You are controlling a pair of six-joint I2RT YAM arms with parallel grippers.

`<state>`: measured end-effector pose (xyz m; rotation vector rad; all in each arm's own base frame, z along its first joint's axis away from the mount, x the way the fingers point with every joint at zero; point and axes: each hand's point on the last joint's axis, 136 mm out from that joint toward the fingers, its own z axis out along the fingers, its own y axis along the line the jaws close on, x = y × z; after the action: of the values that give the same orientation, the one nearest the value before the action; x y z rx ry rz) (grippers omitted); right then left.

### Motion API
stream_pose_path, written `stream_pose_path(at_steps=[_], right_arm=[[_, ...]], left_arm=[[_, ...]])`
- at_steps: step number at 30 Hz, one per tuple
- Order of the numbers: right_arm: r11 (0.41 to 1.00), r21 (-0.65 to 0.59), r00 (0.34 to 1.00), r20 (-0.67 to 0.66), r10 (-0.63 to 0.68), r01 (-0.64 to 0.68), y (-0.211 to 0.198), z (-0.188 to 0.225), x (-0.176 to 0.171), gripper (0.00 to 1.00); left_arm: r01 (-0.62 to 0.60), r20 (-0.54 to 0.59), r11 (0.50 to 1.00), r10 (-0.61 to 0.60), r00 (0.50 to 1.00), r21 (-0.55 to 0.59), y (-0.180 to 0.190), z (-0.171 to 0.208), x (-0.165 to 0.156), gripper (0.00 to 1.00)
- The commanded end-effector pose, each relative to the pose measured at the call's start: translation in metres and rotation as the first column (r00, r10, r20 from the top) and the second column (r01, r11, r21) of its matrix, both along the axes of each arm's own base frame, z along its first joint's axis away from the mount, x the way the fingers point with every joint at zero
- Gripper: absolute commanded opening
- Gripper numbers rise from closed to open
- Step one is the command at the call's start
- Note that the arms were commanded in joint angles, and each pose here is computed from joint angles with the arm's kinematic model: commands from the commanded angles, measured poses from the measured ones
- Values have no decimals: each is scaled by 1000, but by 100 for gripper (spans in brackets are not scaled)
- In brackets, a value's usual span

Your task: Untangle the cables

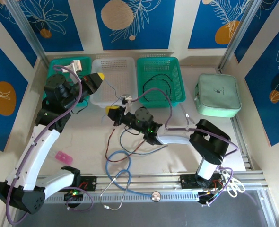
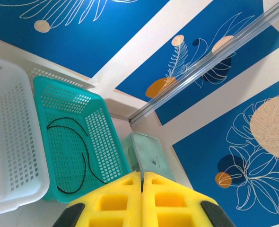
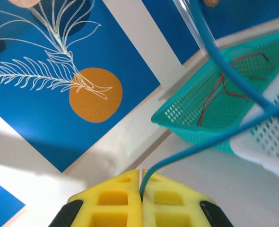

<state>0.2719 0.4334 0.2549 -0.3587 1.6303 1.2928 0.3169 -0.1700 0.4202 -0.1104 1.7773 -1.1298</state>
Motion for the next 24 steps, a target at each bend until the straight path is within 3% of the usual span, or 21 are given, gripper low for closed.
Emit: stream_pose_path(at_steps=[1,10,15,19,24], right_arm=[[1000,13,999,25,-20,20,-15,15,-5,0],[995,-99,998,60,18,-12,-55,28,-37,0],[996,-84,995,95,-30,38,-113,58,-54,0],[988,-46,982,121,-144,150,-173,79,-61,0],[965,-32,963,77,-257,260,-235,77,-63,0]], left_arm=[[-10,49,1000,10,999,15,2,15,-3,0],[-86,45,988,81,996,126,17,7,3,0],[-101,-28,988,105,994,118,26,-25,12,0],[-93,-82,990,103,991,110,26,-55,13,0],[-121,-107,983,136,985,135,34,-73,14,0]])
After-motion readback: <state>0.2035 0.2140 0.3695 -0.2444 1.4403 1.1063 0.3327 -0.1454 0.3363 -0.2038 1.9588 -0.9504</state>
